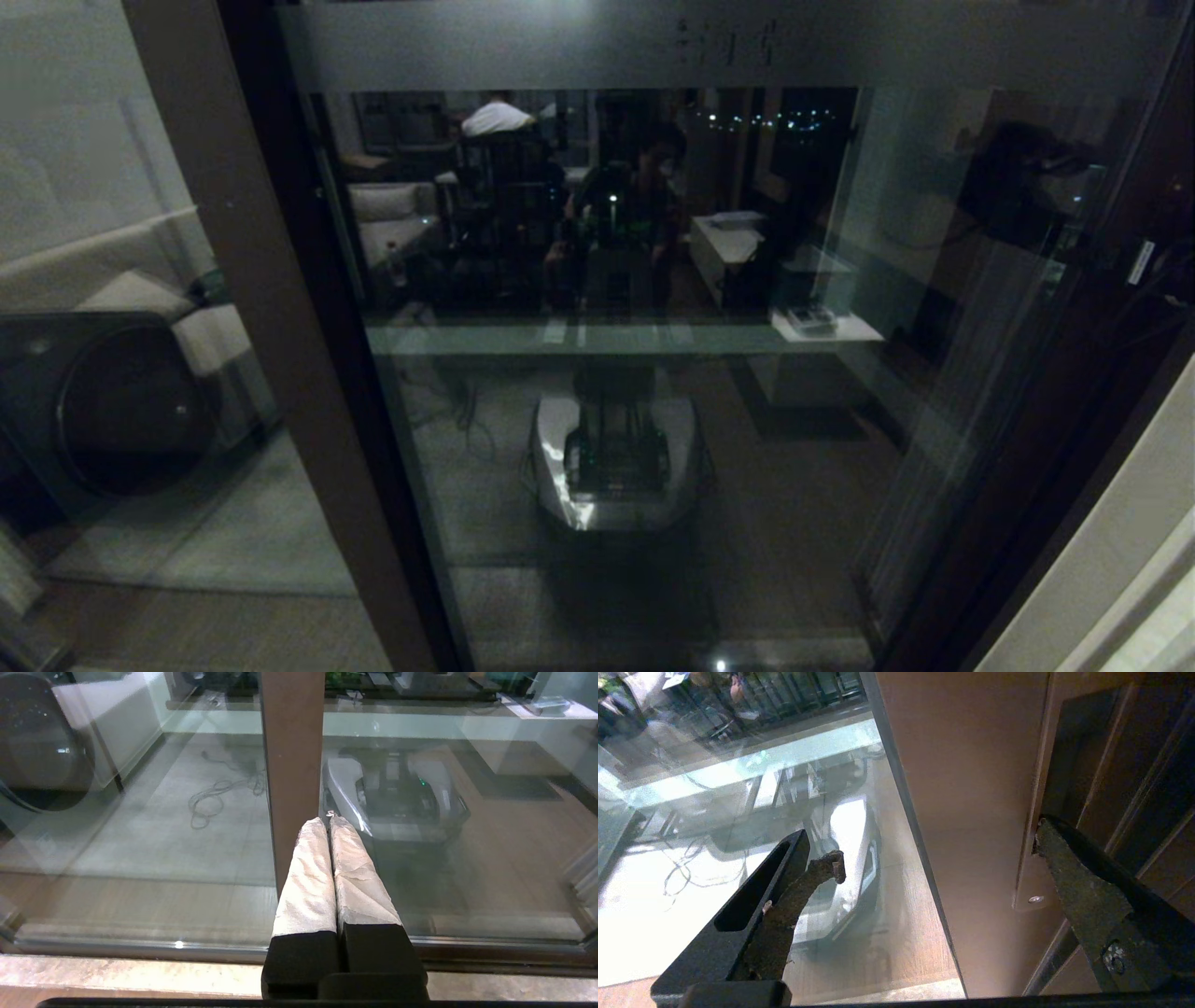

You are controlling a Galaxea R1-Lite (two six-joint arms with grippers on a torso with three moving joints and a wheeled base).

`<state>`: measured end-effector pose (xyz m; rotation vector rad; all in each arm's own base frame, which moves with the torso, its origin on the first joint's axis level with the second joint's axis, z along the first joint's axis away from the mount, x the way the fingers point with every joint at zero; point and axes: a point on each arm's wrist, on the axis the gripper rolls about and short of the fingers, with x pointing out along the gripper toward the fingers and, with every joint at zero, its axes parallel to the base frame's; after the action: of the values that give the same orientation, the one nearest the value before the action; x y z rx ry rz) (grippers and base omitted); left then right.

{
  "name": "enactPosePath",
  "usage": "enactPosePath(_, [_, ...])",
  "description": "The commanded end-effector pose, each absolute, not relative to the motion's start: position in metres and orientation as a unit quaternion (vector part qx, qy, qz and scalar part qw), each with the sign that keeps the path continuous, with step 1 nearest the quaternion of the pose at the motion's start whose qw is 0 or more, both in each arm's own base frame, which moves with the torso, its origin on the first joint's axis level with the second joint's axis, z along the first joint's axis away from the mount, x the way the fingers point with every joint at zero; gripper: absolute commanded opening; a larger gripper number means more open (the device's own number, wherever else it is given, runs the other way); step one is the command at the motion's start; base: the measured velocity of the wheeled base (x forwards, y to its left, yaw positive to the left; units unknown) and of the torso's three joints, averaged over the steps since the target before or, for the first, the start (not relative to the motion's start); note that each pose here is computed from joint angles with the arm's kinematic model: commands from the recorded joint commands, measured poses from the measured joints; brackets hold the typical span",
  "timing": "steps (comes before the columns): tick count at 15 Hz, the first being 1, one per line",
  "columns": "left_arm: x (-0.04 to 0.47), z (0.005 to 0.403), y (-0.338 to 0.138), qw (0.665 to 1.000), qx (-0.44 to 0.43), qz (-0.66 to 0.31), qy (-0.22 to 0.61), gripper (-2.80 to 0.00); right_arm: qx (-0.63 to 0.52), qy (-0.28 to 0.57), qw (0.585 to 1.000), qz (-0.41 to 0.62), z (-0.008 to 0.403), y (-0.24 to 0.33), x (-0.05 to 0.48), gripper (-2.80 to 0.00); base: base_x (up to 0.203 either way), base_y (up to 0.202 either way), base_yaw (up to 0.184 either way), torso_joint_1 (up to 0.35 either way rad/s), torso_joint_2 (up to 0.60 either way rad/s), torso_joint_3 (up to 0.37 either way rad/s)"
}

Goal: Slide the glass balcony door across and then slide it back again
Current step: Open the slid door

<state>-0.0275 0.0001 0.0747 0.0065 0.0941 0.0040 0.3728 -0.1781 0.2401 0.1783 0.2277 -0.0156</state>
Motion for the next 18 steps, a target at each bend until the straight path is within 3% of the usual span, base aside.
enactPosePath(1, [-0.028,0.075,0.000,0.999,0.003,0.002,0.047,-2.80,0.088,0.111,0.990,-0.002,0.240,-0.177,0.373,0.00,0.000,0.000,0.000,0.000,0.00,0.000])
enactPosePath(18, [-0.028,0.075,0.000,0.999,0.003,0.002,0.048,-2.80,0.083,0.110,0.990,0.019,0.242,-0.154,0.365,0.00,0.000,0.000,0.000,0.000,0.00,0.000])
